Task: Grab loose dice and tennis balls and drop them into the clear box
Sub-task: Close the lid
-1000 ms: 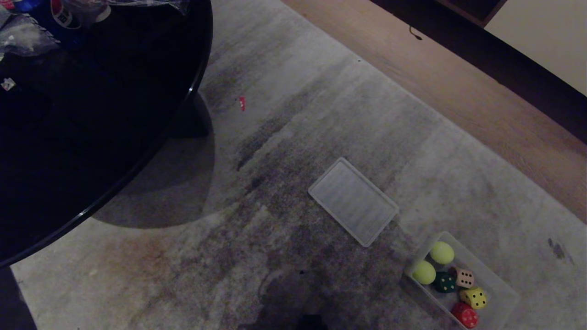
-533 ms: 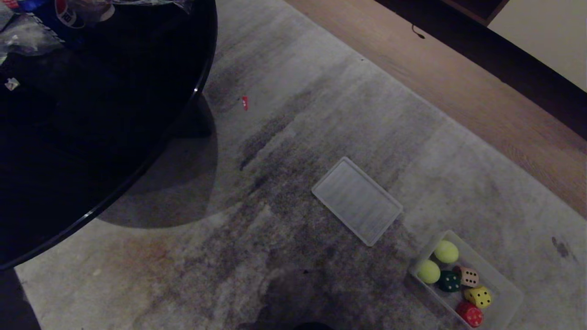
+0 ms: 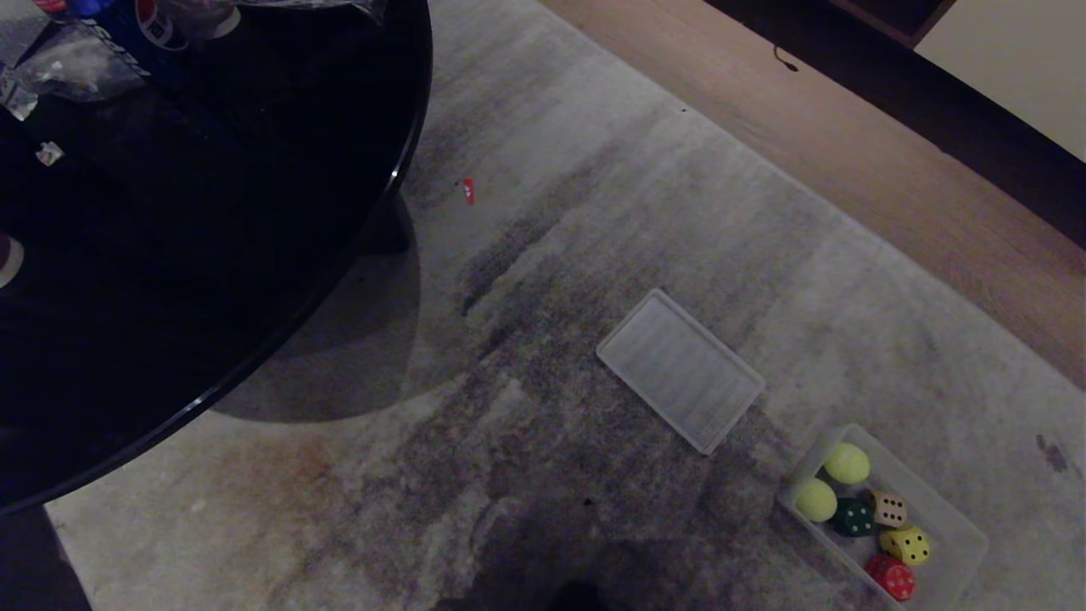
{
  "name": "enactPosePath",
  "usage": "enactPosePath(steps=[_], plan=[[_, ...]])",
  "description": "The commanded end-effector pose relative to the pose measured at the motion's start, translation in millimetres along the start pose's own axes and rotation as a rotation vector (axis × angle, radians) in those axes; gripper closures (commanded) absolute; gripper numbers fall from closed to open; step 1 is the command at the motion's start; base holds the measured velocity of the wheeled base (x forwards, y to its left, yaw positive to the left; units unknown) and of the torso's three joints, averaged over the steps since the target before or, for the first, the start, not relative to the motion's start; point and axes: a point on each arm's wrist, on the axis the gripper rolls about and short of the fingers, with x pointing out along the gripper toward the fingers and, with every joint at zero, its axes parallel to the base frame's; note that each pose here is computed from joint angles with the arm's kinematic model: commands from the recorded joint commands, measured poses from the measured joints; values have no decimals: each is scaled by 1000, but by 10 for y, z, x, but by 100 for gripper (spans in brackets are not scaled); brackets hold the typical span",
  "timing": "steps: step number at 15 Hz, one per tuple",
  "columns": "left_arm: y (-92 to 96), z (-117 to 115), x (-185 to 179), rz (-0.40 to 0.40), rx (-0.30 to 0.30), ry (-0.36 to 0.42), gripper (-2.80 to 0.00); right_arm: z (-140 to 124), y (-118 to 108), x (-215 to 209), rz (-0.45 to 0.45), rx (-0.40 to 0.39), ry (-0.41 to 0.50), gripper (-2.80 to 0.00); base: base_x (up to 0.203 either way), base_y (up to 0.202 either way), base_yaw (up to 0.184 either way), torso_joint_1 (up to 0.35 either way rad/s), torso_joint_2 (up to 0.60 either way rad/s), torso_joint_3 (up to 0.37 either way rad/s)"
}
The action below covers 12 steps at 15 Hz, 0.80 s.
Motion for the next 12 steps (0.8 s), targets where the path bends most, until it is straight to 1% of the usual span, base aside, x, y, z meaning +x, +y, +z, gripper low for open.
enactPosePath(steps=[1,3,4,6,8,9,11,12], plan=[[0,-3,2,1,0,2,0,3,0,0,1,-3,1,0,0,0,0,0,0,0],[0,-3,2,1,-1,2,0,3,-2,-2,-13,0,5,0,0,0,0,0,0,0],[0,-3,2,1,-2,2,0,20,-2,0,-22,1,22,0,0,0,0,0,0,0],[0,-3,2,1,-1,2,0,168,-2,37,-28,7,96,0,0,0,0,0,0,0],[0,-3,2,1,-2,2,0,427,-3,197,-37,59,211,0,0,0,0,0,0,0],[0,-3,2,1,-2,2,0,564,-5,339,-49,99,277,0,0,0,0,0,0,0],[0,-3,2,1,-2,2,0,782,-16,753,-81,188,392,0,0,0,0,0,0,0],[0,-3,2,1,-2,2,0,842,-26,1017,-101,227,434,0,0,0,0,0,0,0]])
